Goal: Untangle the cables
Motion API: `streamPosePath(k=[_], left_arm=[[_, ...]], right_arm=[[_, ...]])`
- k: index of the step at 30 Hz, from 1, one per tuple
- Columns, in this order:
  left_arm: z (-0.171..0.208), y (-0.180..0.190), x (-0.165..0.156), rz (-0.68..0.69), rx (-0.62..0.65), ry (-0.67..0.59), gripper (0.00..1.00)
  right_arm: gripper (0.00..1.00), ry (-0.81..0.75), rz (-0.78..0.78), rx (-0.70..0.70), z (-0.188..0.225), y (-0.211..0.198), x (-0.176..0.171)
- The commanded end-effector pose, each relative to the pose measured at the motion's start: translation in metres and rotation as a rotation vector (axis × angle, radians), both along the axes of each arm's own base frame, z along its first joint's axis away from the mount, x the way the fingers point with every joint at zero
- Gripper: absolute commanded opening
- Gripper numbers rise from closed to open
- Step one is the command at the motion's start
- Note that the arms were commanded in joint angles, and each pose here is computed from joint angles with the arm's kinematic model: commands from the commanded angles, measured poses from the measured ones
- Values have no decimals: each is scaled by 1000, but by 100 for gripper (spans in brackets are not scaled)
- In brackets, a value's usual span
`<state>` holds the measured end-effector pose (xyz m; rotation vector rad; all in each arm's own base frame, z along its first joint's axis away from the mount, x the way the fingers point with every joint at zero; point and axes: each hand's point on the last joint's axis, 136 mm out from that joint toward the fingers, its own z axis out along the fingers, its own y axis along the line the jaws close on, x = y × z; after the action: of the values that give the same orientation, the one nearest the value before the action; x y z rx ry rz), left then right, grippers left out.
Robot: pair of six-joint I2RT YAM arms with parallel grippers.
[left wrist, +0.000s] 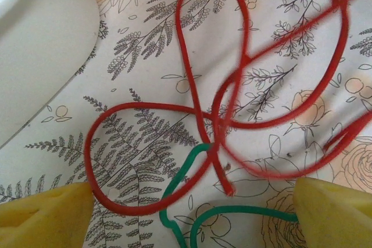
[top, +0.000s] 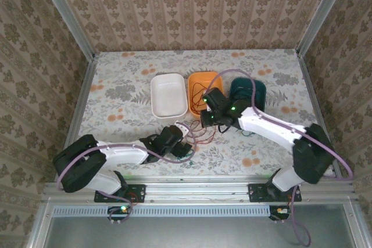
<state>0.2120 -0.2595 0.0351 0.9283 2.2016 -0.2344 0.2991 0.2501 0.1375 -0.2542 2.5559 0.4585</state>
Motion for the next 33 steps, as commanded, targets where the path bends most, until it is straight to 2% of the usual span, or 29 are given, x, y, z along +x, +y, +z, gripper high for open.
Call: streamPosePath(k=[1,10,15,21,28,33], left_arm=[[1,-2,6,11,-2,-22,90],[-2,1,7,34,-9,-26,90],[10,4,6,36,-61,-57,90],[48,6,16,77,-166,-117,92],[100,27,42,232,-311,-193,93],[110,58,50,334,-339,-223,94]], right_arm=[[0,-65,-8,92,41,5,0],[0,-428,-119,102,173,-33,20],[0,-516,-163,84,201,-50,36],[0,-415,-138,95,164,-47,78],[0,-253,-37,-41,82,-30,123],[0,-177,-13,-153,36,-28,145]])
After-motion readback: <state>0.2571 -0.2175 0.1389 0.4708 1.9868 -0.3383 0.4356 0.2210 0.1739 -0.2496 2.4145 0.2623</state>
